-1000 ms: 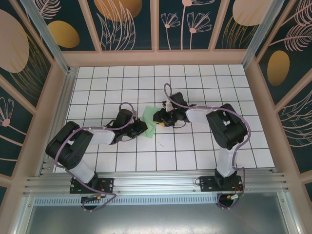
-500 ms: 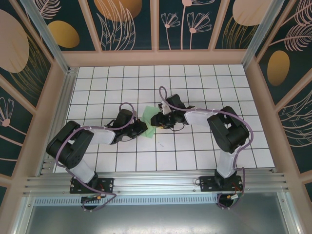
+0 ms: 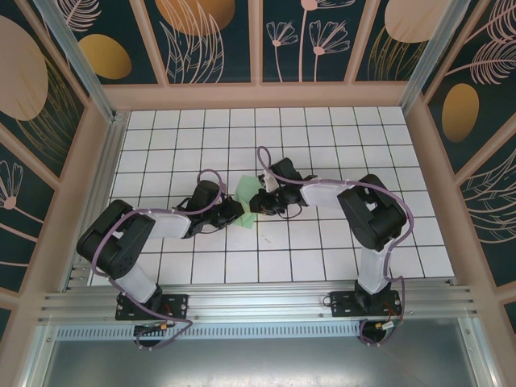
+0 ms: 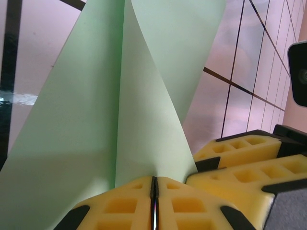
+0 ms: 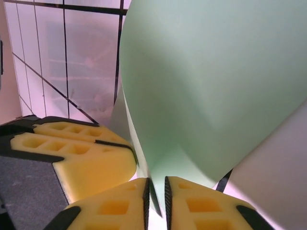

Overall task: Fold a paper plane with a square sheet of paper (pick it up from the middle)
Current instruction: Fold the triangle a second time at the center of the table.

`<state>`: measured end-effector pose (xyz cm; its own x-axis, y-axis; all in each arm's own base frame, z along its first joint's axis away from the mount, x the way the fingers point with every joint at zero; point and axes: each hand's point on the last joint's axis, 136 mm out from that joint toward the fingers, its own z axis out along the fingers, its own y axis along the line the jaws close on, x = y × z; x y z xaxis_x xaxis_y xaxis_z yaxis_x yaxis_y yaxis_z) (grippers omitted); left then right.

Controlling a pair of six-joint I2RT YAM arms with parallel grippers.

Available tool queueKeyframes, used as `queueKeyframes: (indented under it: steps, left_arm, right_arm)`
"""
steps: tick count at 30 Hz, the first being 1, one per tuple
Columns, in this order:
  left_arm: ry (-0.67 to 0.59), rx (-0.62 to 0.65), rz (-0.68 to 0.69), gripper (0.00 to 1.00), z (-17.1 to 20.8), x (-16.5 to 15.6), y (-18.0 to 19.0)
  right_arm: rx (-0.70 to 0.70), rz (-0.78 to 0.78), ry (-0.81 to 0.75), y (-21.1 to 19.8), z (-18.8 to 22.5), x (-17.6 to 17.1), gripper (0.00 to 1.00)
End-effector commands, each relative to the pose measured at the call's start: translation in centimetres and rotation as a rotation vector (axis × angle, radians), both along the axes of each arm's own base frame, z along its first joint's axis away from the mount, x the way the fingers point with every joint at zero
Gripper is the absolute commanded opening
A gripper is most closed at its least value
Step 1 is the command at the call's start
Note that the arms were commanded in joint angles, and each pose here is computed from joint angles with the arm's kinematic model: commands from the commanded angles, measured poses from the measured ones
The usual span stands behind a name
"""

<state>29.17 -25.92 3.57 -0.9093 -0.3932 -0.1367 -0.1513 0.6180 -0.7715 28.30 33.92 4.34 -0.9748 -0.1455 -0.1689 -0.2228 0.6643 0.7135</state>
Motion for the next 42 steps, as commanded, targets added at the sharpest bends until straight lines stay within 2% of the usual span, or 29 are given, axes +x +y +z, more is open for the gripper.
queueKeyframes:
  steps: [1,4,8,11,22,29,42]
  left_arm:
    - [-0.017,-0.007,0.005,0.13,0.9,0.5,-0.3]
    - [-0.022,0.014,0.020,0.18,1.1,0.5,0.2]
    - [-0.027,0.083,0.084,0.34,0.6,0.4,2.0]
    - [-0.021,0.096,0.098,0.39,0.2,0.2,2.4]
    - [0.039,0.155,0.065,0.40,-1.8,-0.1,2.4]
    - [0.059,0.196,0.047,0.34,-2.6,-0.3,2.6]
    - [0.050,0.198,0.025,0.32,-2.2,-0.3,2.4]
  right_arm:
    - [-0.029,-0.011,-0.040,0.2,0.0,1.1,0.14]
    - [-0.049,-0.019,-0.044,0.0,-0.4,1.4,0.09]
    - [-0.077,-0.017,-0.052,-0.3,-0.8,1.5,0.08]
    - [-0.081,-0.008,-0.056,-0.3,-0.7,1.5,0.08]
    - [-0.095,0.000,-0.069,-0.2,-0.6,2.0,0.08]
    - [-0.153,-0.006,-0.104,-0.7,-0.9,3.0,0.08]
    - [-0.210,-0.011,-0.130,-1.2,-1.5,3.9,0.08]
